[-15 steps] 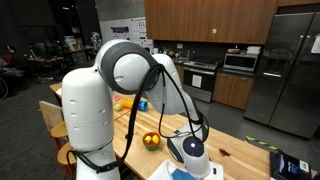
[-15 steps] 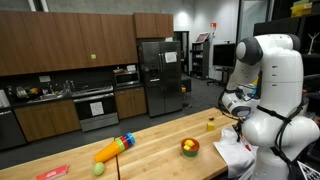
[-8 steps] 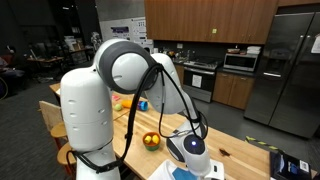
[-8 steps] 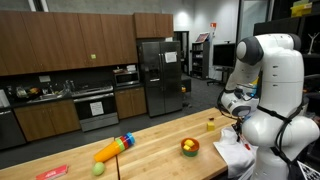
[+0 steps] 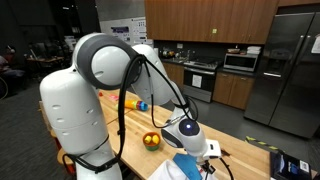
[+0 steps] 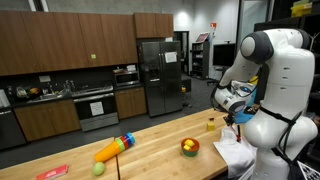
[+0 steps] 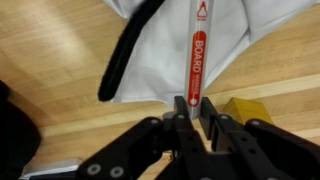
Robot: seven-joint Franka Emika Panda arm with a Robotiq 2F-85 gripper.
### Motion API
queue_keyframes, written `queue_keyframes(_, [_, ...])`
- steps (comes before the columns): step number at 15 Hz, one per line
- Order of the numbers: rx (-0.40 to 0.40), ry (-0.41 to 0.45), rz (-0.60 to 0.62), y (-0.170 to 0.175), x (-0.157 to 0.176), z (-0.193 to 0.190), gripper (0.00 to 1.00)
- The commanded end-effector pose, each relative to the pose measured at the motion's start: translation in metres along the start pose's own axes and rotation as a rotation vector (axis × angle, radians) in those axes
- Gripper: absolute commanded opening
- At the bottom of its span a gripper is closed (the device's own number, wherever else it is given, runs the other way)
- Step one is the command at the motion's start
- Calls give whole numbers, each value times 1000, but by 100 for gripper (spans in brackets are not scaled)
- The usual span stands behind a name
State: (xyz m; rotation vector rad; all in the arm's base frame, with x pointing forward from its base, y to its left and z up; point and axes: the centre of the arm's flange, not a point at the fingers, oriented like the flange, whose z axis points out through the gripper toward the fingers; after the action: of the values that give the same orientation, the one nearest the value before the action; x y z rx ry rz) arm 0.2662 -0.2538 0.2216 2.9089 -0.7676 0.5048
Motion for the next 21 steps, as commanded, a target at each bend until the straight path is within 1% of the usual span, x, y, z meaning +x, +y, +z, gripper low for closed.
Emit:
queue_keyframes(1, [7, 45, -40, -15, 15, -11, 5])
queue_keyframes(2, [7, 44, -40, -15, 15, -10, 18])
queue_keyframes(21, [8, 39, -41, -16, 14, -9, 18])
